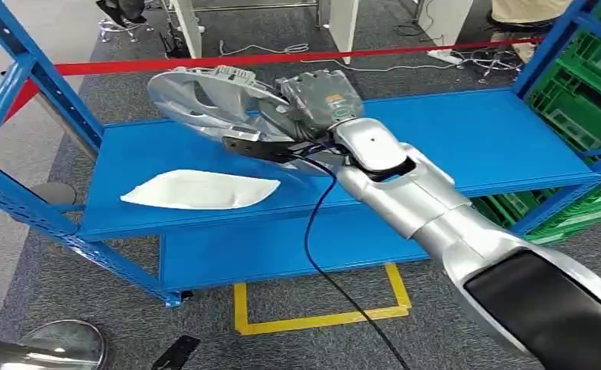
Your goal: Take the parts from the cabinet and place them on the table.
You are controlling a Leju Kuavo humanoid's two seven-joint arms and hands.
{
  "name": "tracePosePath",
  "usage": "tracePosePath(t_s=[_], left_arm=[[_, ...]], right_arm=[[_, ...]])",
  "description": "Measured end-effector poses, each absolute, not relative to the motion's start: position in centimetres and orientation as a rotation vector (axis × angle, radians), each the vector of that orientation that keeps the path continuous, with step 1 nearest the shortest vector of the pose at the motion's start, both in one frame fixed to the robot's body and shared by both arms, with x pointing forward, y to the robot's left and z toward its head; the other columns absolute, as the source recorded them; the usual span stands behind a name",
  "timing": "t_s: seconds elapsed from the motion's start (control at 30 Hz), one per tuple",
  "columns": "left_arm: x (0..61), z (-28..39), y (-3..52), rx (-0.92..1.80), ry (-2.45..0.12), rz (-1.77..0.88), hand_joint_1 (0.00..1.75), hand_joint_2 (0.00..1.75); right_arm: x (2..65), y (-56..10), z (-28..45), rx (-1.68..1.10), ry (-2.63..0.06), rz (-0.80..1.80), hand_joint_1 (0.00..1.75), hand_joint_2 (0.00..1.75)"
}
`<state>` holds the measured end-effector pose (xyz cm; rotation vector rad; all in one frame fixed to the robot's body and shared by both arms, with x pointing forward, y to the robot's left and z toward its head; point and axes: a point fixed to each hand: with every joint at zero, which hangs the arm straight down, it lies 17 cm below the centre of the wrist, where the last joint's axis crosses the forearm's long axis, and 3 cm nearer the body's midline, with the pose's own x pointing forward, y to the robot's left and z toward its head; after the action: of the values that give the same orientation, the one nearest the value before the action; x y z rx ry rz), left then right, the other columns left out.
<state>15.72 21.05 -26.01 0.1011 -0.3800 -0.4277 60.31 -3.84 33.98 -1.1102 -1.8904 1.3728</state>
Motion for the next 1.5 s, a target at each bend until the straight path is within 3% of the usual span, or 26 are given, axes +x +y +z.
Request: tracePosePath(t_s=[1.5], left_arm=[[15.0, -26.2, 21.2, 0.094, -0.371, -0.356, 0.0, 1.75]], right_arm=[[55.9, -6.7, 44.8, -1.286, -2.193, 1.147, 1.75, 0.0]])
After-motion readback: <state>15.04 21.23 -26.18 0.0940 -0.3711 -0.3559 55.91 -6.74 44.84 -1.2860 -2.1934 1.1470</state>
